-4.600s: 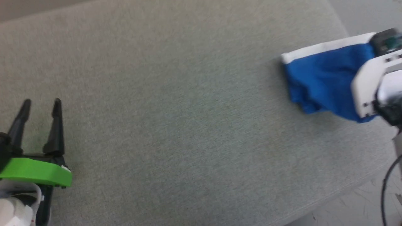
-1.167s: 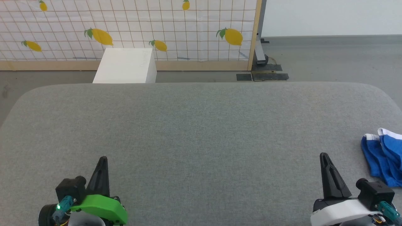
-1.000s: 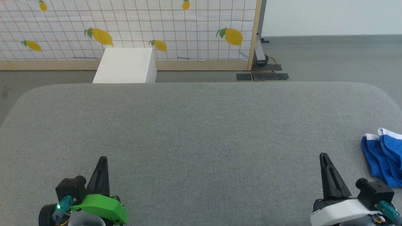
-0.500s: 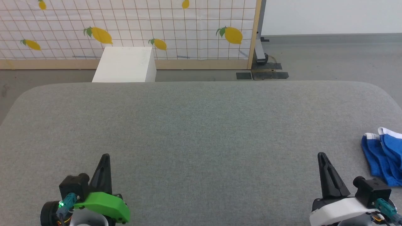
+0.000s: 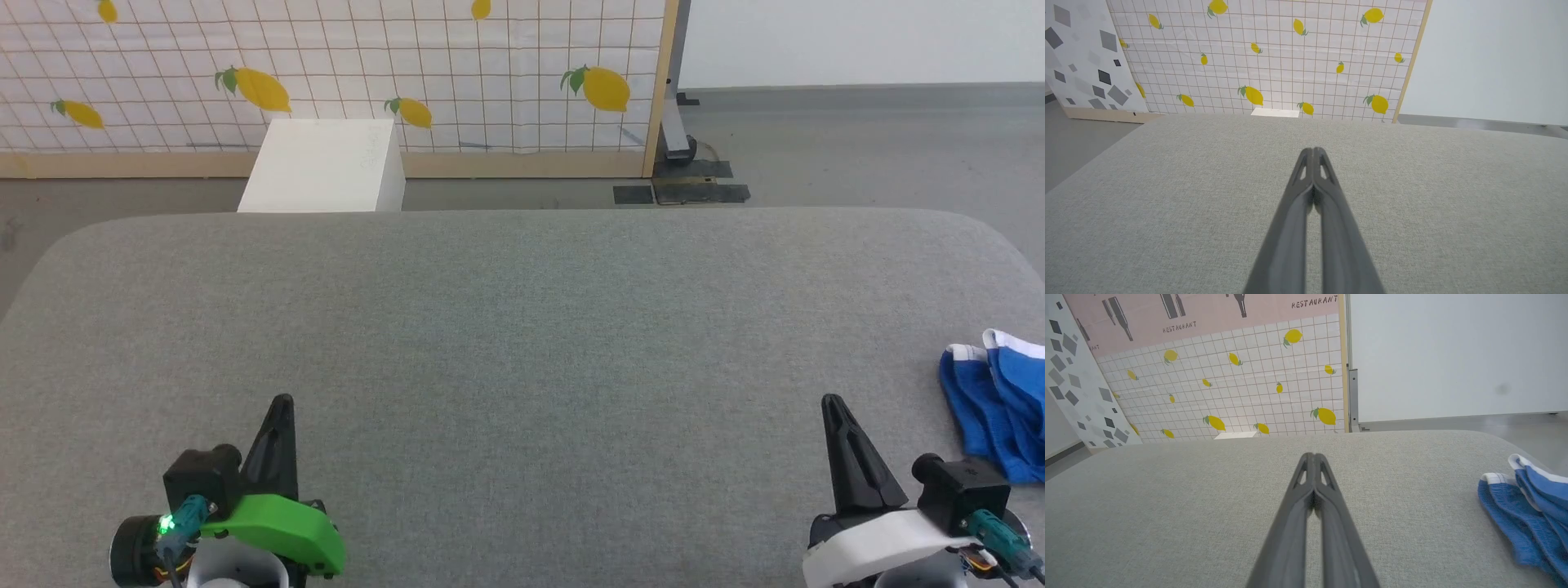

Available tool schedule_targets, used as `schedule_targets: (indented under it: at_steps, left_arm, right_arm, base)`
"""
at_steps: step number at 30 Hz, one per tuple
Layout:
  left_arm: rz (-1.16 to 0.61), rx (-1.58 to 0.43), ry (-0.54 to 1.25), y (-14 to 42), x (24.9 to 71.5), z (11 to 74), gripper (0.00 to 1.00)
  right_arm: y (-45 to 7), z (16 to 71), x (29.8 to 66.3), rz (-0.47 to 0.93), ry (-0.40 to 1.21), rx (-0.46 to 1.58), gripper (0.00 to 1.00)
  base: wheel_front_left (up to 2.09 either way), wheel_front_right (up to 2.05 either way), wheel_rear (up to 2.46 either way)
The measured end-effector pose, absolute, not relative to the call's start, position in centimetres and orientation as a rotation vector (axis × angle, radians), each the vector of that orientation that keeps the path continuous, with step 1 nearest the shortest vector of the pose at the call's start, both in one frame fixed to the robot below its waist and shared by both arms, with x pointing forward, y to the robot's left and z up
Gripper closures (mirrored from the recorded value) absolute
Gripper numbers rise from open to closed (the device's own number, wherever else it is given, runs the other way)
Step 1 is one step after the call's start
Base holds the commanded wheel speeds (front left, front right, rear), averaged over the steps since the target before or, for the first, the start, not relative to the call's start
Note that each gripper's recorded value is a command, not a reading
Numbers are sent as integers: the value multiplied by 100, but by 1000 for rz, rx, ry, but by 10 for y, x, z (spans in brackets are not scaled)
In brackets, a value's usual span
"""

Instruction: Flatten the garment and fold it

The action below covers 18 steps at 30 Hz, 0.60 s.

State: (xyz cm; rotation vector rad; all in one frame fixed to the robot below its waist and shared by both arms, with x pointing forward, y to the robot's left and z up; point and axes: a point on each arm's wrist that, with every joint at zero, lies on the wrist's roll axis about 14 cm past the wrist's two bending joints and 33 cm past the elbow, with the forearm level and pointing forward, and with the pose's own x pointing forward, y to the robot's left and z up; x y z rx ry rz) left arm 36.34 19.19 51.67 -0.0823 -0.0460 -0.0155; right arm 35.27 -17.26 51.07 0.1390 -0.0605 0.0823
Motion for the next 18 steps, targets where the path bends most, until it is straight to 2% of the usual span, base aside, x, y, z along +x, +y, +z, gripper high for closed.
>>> schedule_targets:
  at_steps: [18]
  left_arm:
    - [-23,-60,-45,186,367,521,100]
  right_arm:
    - [-169,512,356,97,-38,97,100]
  base:
    - [0,0,0]
